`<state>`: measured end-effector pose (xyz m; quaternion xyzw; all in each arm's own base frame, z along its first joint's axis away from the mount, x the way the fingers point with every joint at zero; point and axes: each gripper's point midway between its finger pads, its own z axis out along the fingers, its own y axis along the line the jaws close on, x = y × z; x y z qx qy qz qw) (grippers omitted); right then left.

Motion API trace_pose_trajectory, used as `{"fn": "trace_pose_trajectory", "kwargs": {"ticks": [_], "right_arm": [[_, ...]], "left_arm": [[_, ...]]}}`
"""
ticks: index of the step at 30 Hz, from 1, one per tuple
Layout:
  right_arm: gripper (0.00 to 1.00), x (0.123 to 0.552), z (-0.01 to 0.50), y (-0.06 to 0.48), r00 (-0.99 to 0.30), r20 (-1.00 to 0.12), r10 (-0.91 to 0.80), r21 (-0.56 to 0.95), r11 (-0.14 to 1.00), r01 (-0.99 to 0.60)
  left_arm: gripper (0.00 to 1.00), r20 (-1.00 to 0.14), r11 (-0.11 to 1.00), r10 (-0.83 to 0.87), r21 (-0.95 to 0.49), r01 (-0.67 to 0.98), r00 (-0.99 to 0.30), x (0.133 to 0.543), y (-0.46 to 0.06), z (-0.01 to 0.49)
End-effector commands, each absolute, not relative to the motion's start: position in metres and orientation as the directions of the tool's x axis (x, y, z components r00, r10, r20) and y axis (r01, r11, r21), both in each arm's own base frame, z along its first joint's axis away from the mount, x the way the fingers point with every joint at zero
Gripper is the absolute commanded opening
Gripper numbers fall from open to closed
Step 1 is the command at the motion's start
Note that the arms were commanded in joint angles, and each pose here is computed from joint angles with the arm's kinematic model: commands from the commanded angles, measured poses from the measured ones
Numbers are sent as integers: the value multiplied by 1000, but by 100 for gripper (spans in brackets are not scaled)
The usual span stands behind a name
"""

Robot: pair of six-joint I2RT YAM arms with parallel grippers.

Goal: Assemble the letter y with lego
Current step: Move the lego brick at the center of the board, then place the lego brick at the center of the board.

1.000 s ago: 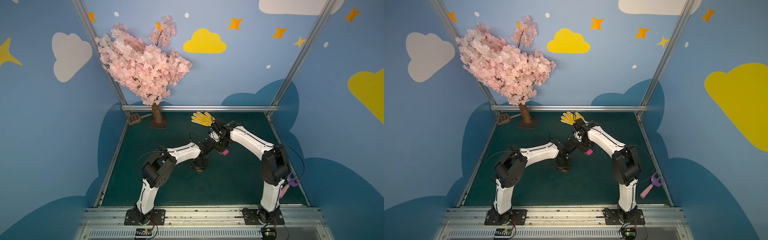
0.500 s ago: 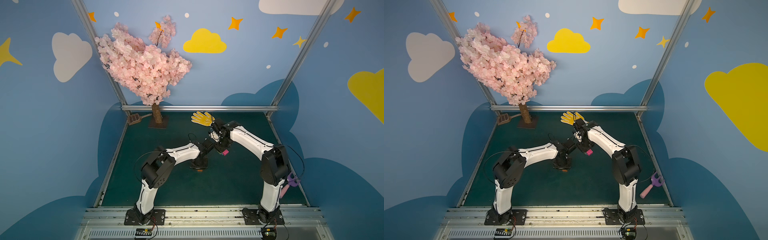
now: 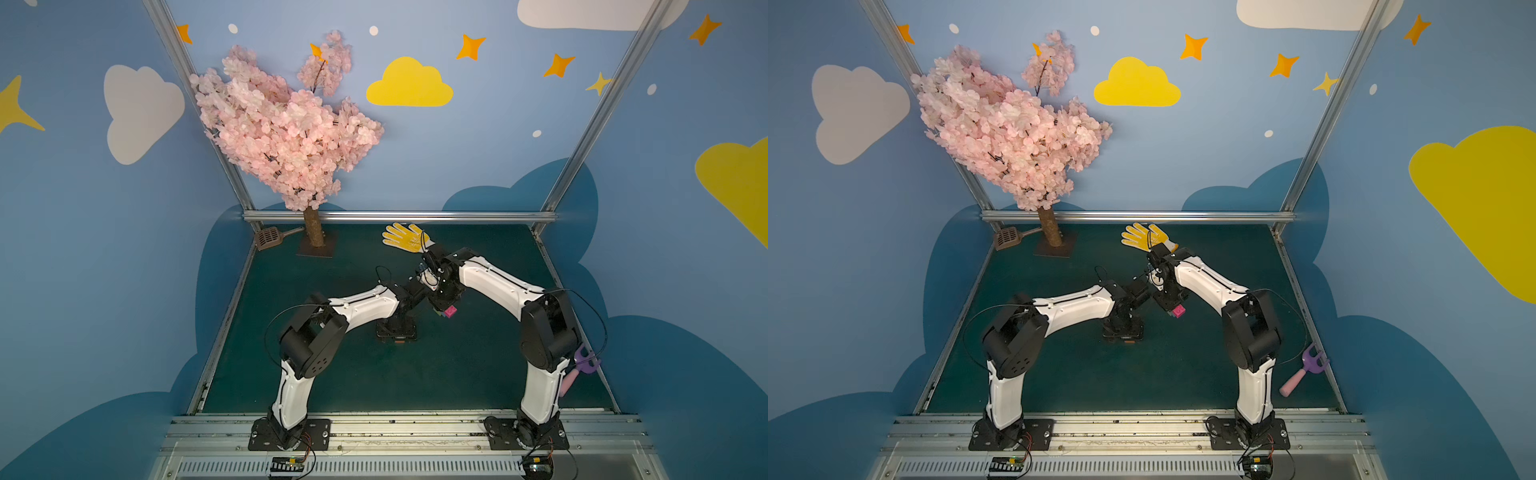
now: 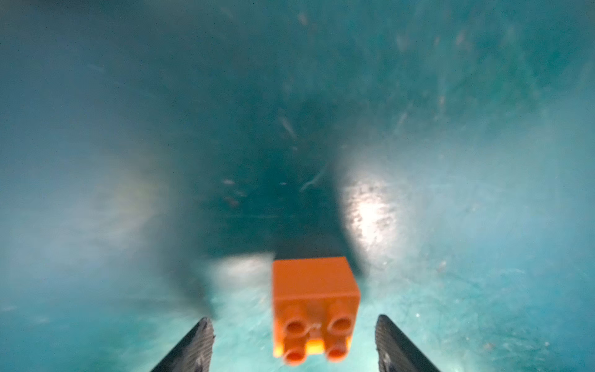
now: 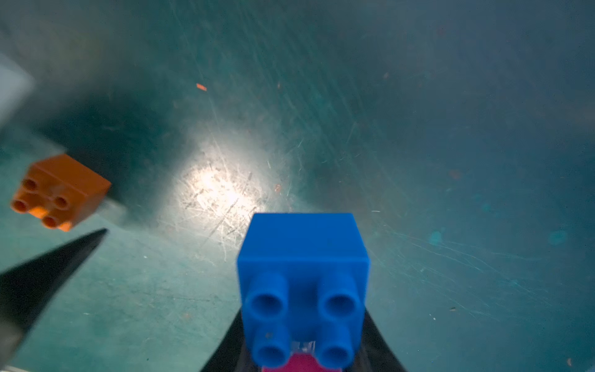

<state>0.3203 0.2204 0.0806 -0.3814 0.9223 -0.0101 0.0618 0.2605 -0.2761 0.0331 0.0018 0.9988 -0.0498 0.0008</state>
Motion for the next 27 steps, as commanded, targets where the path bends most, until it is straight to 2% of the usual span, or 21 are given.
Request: {"fn": "trace_pose_trajectory", "kwargs": {"ticks": [1,6,9,14,22,27], "right_arm": [[0,311,70,231,-654,-97,-750,-39,660,-750],[0,302,55,235,-612,-62,-789,-55,615,-787],[0,296,48,245,-588,-83,-804,-32,592,-805],[0,287,47,259,-529,-125,-839,-11,534,-845],[0,276,39,264,-454,-93,-886,-23,458,-889],[6,274,33,262,-447,-61,-892,-34,450,-893]], "left_arm": [[79,-90,989,-27,-146,-14,-996,277,-268,76],[79,-136,983,-78,-178,-53,-988,295,-245,97],[79,-150,979,-109,-190,-80,-983,303,-229,105],[79,-167,974,-137,-204,-102,-976,313,-209,110],[79,-161,968,-170,-211,-134,-972,322,-189,109],[79,-158,968,-172,-211,-137,-972,323,-187,107]]}}
